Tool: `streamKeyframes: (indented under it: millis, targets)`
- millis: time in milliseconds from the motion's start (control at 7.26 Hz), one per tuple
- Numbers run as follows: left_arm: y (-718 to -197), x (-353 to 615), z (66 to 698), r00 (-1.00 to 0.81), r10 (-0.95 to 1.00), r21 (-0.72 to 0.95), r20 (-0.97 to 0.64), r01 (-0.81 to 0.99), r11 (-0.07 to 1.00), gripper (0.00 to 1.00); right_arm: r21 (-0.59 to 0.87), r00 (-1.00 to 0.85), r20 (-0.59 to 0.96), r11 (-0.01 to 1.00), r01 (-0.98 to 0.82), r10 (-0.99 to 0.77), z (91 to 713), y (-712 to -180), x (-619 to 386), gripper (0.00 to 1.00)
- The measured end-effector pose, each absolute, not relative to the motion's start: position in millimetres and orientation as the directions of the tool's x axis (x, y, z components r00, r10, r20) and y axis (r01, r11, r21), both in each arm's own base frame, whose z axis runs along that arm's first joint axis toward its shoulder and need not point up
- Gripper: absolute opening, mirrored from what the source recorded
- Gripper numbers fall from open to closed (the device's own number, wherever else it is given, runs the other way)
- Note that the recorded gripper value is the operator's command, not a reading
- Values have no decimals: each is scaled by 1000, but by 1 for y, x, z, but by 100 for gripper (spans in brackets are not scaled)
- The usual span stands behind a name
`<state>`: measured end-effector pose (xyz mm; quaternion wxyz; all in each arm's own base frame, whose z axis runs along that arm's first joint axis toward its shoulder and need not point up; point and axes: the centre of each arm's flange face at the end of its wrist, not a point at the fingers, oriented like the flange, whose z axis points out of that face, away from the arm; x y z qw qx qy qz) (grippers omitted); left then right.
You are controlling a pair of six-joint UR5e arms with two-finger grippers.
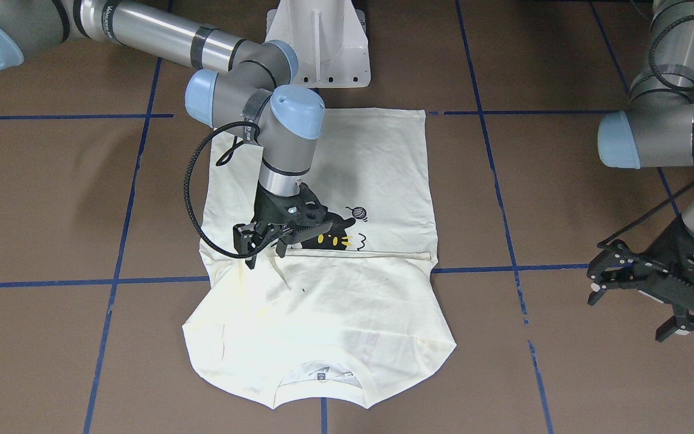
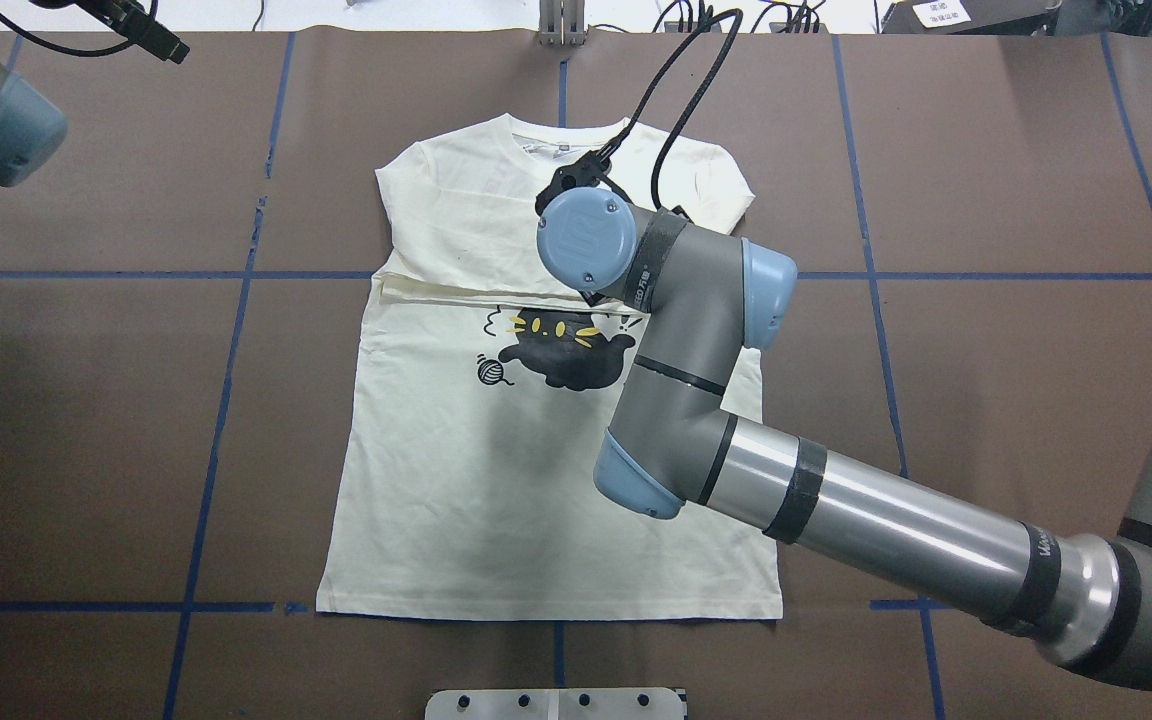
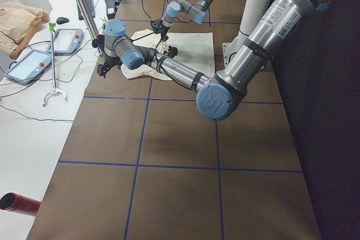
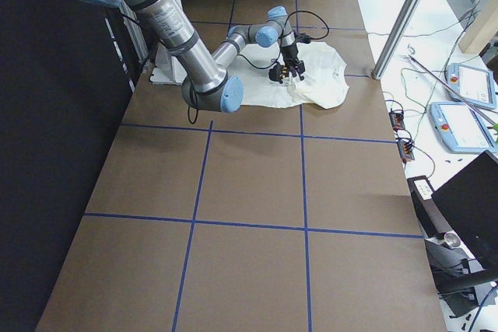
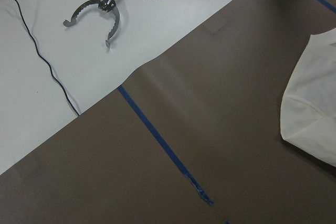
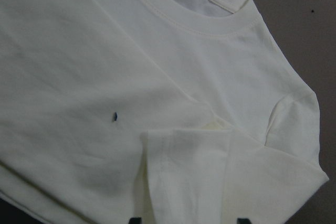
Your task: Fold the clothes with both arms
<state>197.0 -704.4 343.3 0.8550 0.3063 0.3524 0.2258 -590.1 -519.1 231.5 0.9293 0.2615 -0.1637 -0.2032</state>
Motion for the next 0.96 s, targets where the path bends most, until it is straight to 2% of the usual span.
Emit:
streamKeyframes:
  millis: [275,413,688,826,964]
  targets:
    - [-704,197,345,649,601,681,-466,-171,712,100,567,865,142,756,327,-481,244,-509,-597,58]
    - [-704,197,346,649,601,680,-467,-171,713,100,573,867,124,748,335,-483,246,-508,-598,53]
    - [-703,197,348,648,601,678,-468,-172,714,100,586,869,109,737,335,-482,245,-509,-597,15]
    - [-703,197,348,648,601,678,-468,-172,714,100,591,874,105,736,329,-475,244,-512,-594,0]
    - [-703,197,348,648,601,678,-468,-172,714,100,592,880,105,739,320,-464,246,-517,-590,0]
